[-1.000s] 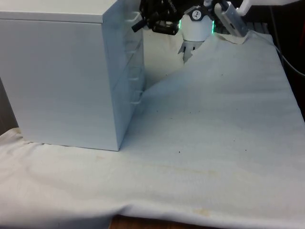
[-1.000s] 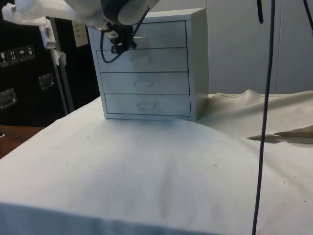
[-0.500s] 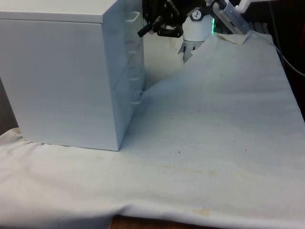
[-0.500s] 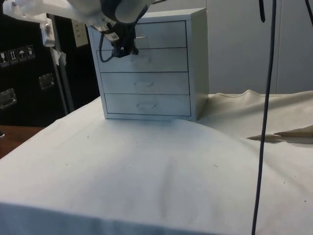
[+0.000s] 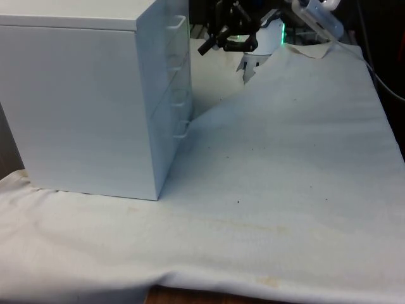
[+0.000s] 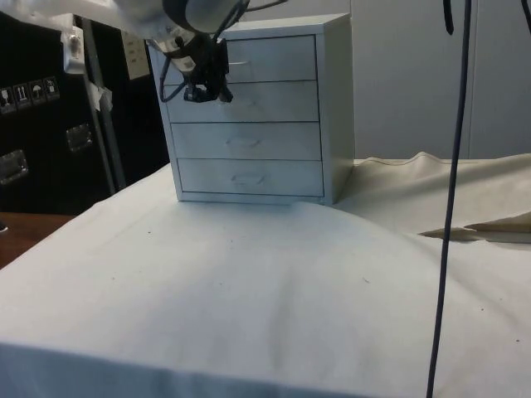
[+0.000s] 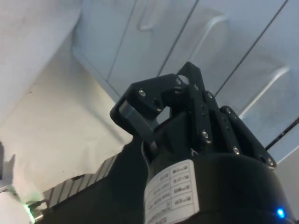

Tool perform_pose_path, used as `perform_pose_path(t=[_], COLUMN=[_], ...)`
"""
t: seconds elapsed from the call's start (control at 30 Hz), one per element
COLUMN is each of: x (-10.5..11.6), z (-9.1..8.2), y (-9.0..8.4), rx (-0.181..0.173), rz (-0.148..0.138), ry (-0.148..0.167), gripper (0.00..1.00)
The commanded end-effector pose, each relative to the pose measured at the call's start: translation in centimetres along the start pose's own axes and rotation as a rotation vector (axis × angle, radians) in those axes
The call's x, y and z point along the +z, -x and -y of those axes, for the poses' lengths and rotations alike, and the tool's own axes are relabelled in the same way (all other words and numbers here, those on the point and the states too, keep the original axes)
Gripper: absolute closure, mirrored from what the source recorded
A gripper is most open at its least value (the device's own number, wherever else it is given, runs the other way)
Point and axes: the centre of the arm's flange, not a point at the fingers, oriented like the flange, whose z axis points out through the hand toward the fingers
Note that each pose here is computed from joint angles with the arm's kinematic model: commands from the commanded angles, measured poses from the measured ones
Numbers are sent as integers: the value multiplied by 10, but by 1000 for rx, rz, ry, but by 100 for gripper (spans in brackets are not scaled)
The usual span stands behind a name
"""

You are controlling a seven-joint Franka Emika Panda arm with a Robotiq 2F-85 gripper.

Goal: Open the drawer, then close it.

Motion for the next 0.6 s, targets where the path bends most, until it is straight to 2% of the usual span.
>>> perform_pose_path(t=[0.0,0.03,0.07,0.13,0.3,0.33,0.37,0.57], x=[-3,0,-3,-7,-13,-10,-16,-27], z=[1,0,1,5,10,10,13,20], y=[2,0,2,3,5,4,6,8], rx=[1,0,1,4,7,7,8,9], rz=[2,0,2,5,11,11,12,12], ry=[-28,0,-28,-45,-69,-51,-78,-97], gripper=[100,100,100,100,100,100,100,100])
